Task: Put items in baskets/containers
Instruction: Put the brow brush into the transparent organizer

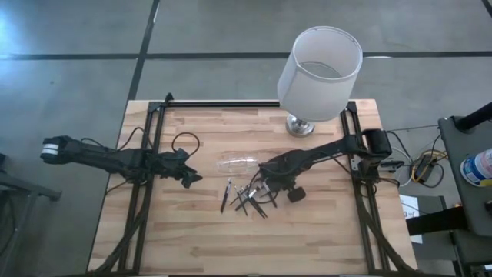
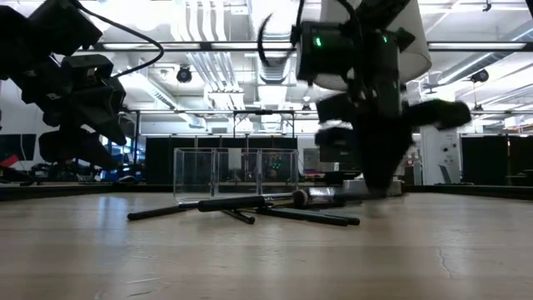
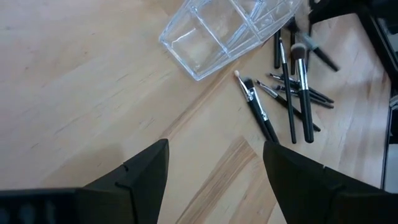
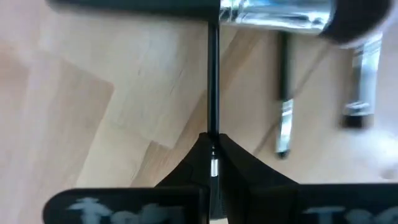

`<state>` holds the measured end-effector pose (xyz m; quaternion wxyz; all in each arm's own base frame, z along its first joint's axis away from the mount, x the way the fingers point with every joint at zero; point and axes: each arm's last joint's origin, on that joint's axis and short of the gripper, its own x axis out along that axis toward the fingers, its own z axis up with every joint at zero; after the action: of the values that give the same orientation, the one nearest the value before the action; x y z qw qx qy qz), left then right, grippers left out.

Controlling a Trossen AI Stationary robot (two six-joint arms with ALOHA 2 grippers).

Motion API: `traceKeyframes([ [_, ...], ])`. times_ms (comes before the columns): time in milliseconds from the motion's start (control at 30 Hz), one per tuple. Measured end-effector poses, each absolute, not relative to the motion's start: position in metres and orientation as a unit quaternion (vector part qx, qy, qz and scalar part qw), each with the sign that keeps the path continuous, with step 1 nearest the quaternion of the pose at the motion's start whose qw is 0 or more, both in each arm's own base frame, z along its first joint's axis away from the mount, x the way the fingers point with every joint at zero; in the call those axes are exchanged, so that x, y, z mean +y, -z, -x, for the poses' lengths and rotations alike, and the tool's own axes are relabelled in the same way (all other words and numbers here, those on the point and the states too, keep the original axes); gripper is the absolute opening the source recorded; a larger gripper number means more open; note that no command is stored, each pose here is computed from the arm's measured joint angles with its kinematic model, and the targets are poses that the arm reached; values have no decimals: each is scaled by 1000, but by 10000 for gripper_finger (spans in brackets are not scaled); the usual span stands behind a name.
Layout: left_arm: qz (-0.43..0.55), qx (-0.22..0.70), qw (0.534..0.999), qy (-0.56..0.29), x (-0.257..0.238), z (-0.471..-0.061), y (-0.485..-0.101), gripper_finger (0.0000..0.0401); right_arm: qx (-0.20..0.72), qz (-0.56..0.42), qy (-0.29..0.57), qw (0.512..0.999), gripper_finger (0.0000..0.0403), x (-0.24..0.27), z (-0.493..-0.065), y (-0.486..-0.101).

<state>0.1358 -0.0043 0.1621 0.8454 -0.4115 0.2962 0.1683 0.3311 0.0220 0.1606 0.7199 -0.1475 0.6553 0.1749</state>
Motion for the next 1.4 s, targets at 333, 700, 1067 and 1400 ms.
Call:
traceKeyframes([
  [333,410,252,858,-177,-3,-140,-168,255,651,185,-156,719,11,34,-334,-198],
  [700,467,163,857,-142,-3,-150,-184,255,641,269,-142,704,11,62,-335,-213],
  [1067,501,59,854,-130,-2,-162,-199,255,600,317,-83,730,11,76,-345,-240],
  [1400,566,16,823,35,-9,-172,-220,255,557,413,-40,719,11,87,-351,-261],
])
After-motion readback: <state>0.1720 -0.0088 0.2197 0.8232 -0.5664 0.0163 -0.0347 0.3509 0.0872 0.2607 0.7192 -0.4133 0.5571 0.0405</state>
